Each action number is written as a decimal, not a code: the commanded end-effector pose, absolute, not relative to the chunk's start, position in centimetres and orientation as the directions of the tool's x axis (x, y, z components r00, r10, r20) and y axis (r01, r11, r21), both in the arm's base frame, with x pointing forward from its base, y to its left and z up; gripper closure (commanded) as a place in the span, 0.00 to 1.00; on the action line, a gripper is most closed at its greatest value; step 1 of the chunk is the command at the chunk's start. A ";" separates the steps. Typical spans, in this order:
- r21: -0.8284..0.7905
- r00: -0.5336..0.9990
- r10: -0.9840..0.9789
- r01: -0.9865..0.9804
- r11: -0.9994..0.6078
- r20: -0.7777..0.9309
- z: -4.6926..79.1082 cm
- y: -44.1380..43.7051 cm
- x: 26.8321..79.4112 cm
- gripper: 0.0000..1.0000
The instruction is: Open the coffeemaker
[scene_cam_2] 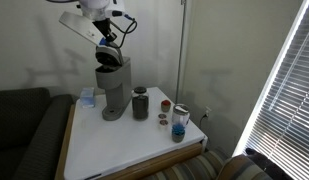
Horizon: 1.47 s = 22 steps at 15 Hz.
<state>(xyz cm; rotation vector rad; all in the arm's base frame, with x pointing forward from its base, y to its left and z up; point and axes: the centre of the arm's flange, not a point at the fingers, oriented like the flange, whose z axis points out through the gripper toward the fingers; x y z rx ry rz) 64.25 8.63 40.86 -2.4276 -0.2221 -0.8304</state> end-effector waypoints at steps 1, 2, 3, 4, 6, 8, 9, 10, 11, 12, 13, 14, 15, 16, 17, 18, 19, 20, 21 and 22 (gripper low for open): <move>-0.538 0.779 -0.140 0.279 -0.796 0.612 40.3 8.4 65.9 1.00; -0.565 0.775 -0.183 0.256 -0.785 0.605 40.4 8.3 66.1 1.00; -0.587 0.773 -0.212 0.242 -0.773 0.598 40.4 8.2 66.2 1.00; -0.607 0.770 -0.241 0.228 -0.761 0.591 40.4 8.2 66.3 1.00; -0.642 0.765 -0.289 0.205 -0.739 0.576 40.2 8.2 66.7 1.00; -0.672 0.764 -0.326 0.185 -0.717 0.558 39.9 8.2 67.2 1.00; -0.682 0.762 -0.340 0.177 -0.709 0.551 39.8 8.2 67.4 1.00; -0.692 0.761 -0.352 0.171 -0.702 0.545 39.7 8.2 67.6 1.00; -0.698 0.761 -0.359 0.166 -0.696 0.540 39.5 8.3 67.7 1.00; -0.702 0.763 -0.363 0.163 -0.693 0.535 39.4 8.3 67.9 1.00; -0.707 0.763 -0.368 0.161 -0.689 0.531 39.2 8.4 68.2 1.00; -0.709 0.763 -0.370 0.160 -0.687 0.530 39.2 8.5 68.3 1.00; -0.710 0.763 -0.370 0.160 -0.686 0.530 39.2 8.6 68.4 1.00; -0.710 0.764 -0.370 0.160 -0.686 0.529 39.1 8.6 68.5 1.00; -0.710 0.763 -0.370 0.160 -0.685 0.529 39.1 8.6 68.6 1.00; -0.710 0.764 -0.369 0.161 -0.685 0.529 39.1 8.7 68.7 1.00; -0.711 0.765 -0.368 0.163 -0.684 0.529 39.1 8.8 68.8 1.00; -0.712 0.765 -0.367 0.164 -0.683 0.529 39.0 8.8 68.9 1.00; -0.712 0.767 -0.366 0.164 -0.683 0.527 38.9 8.9 69.0 1.00; -0.712 0.769 -0.364 0.164 -0.683 0.526 38.8 9.0 69.1 1.00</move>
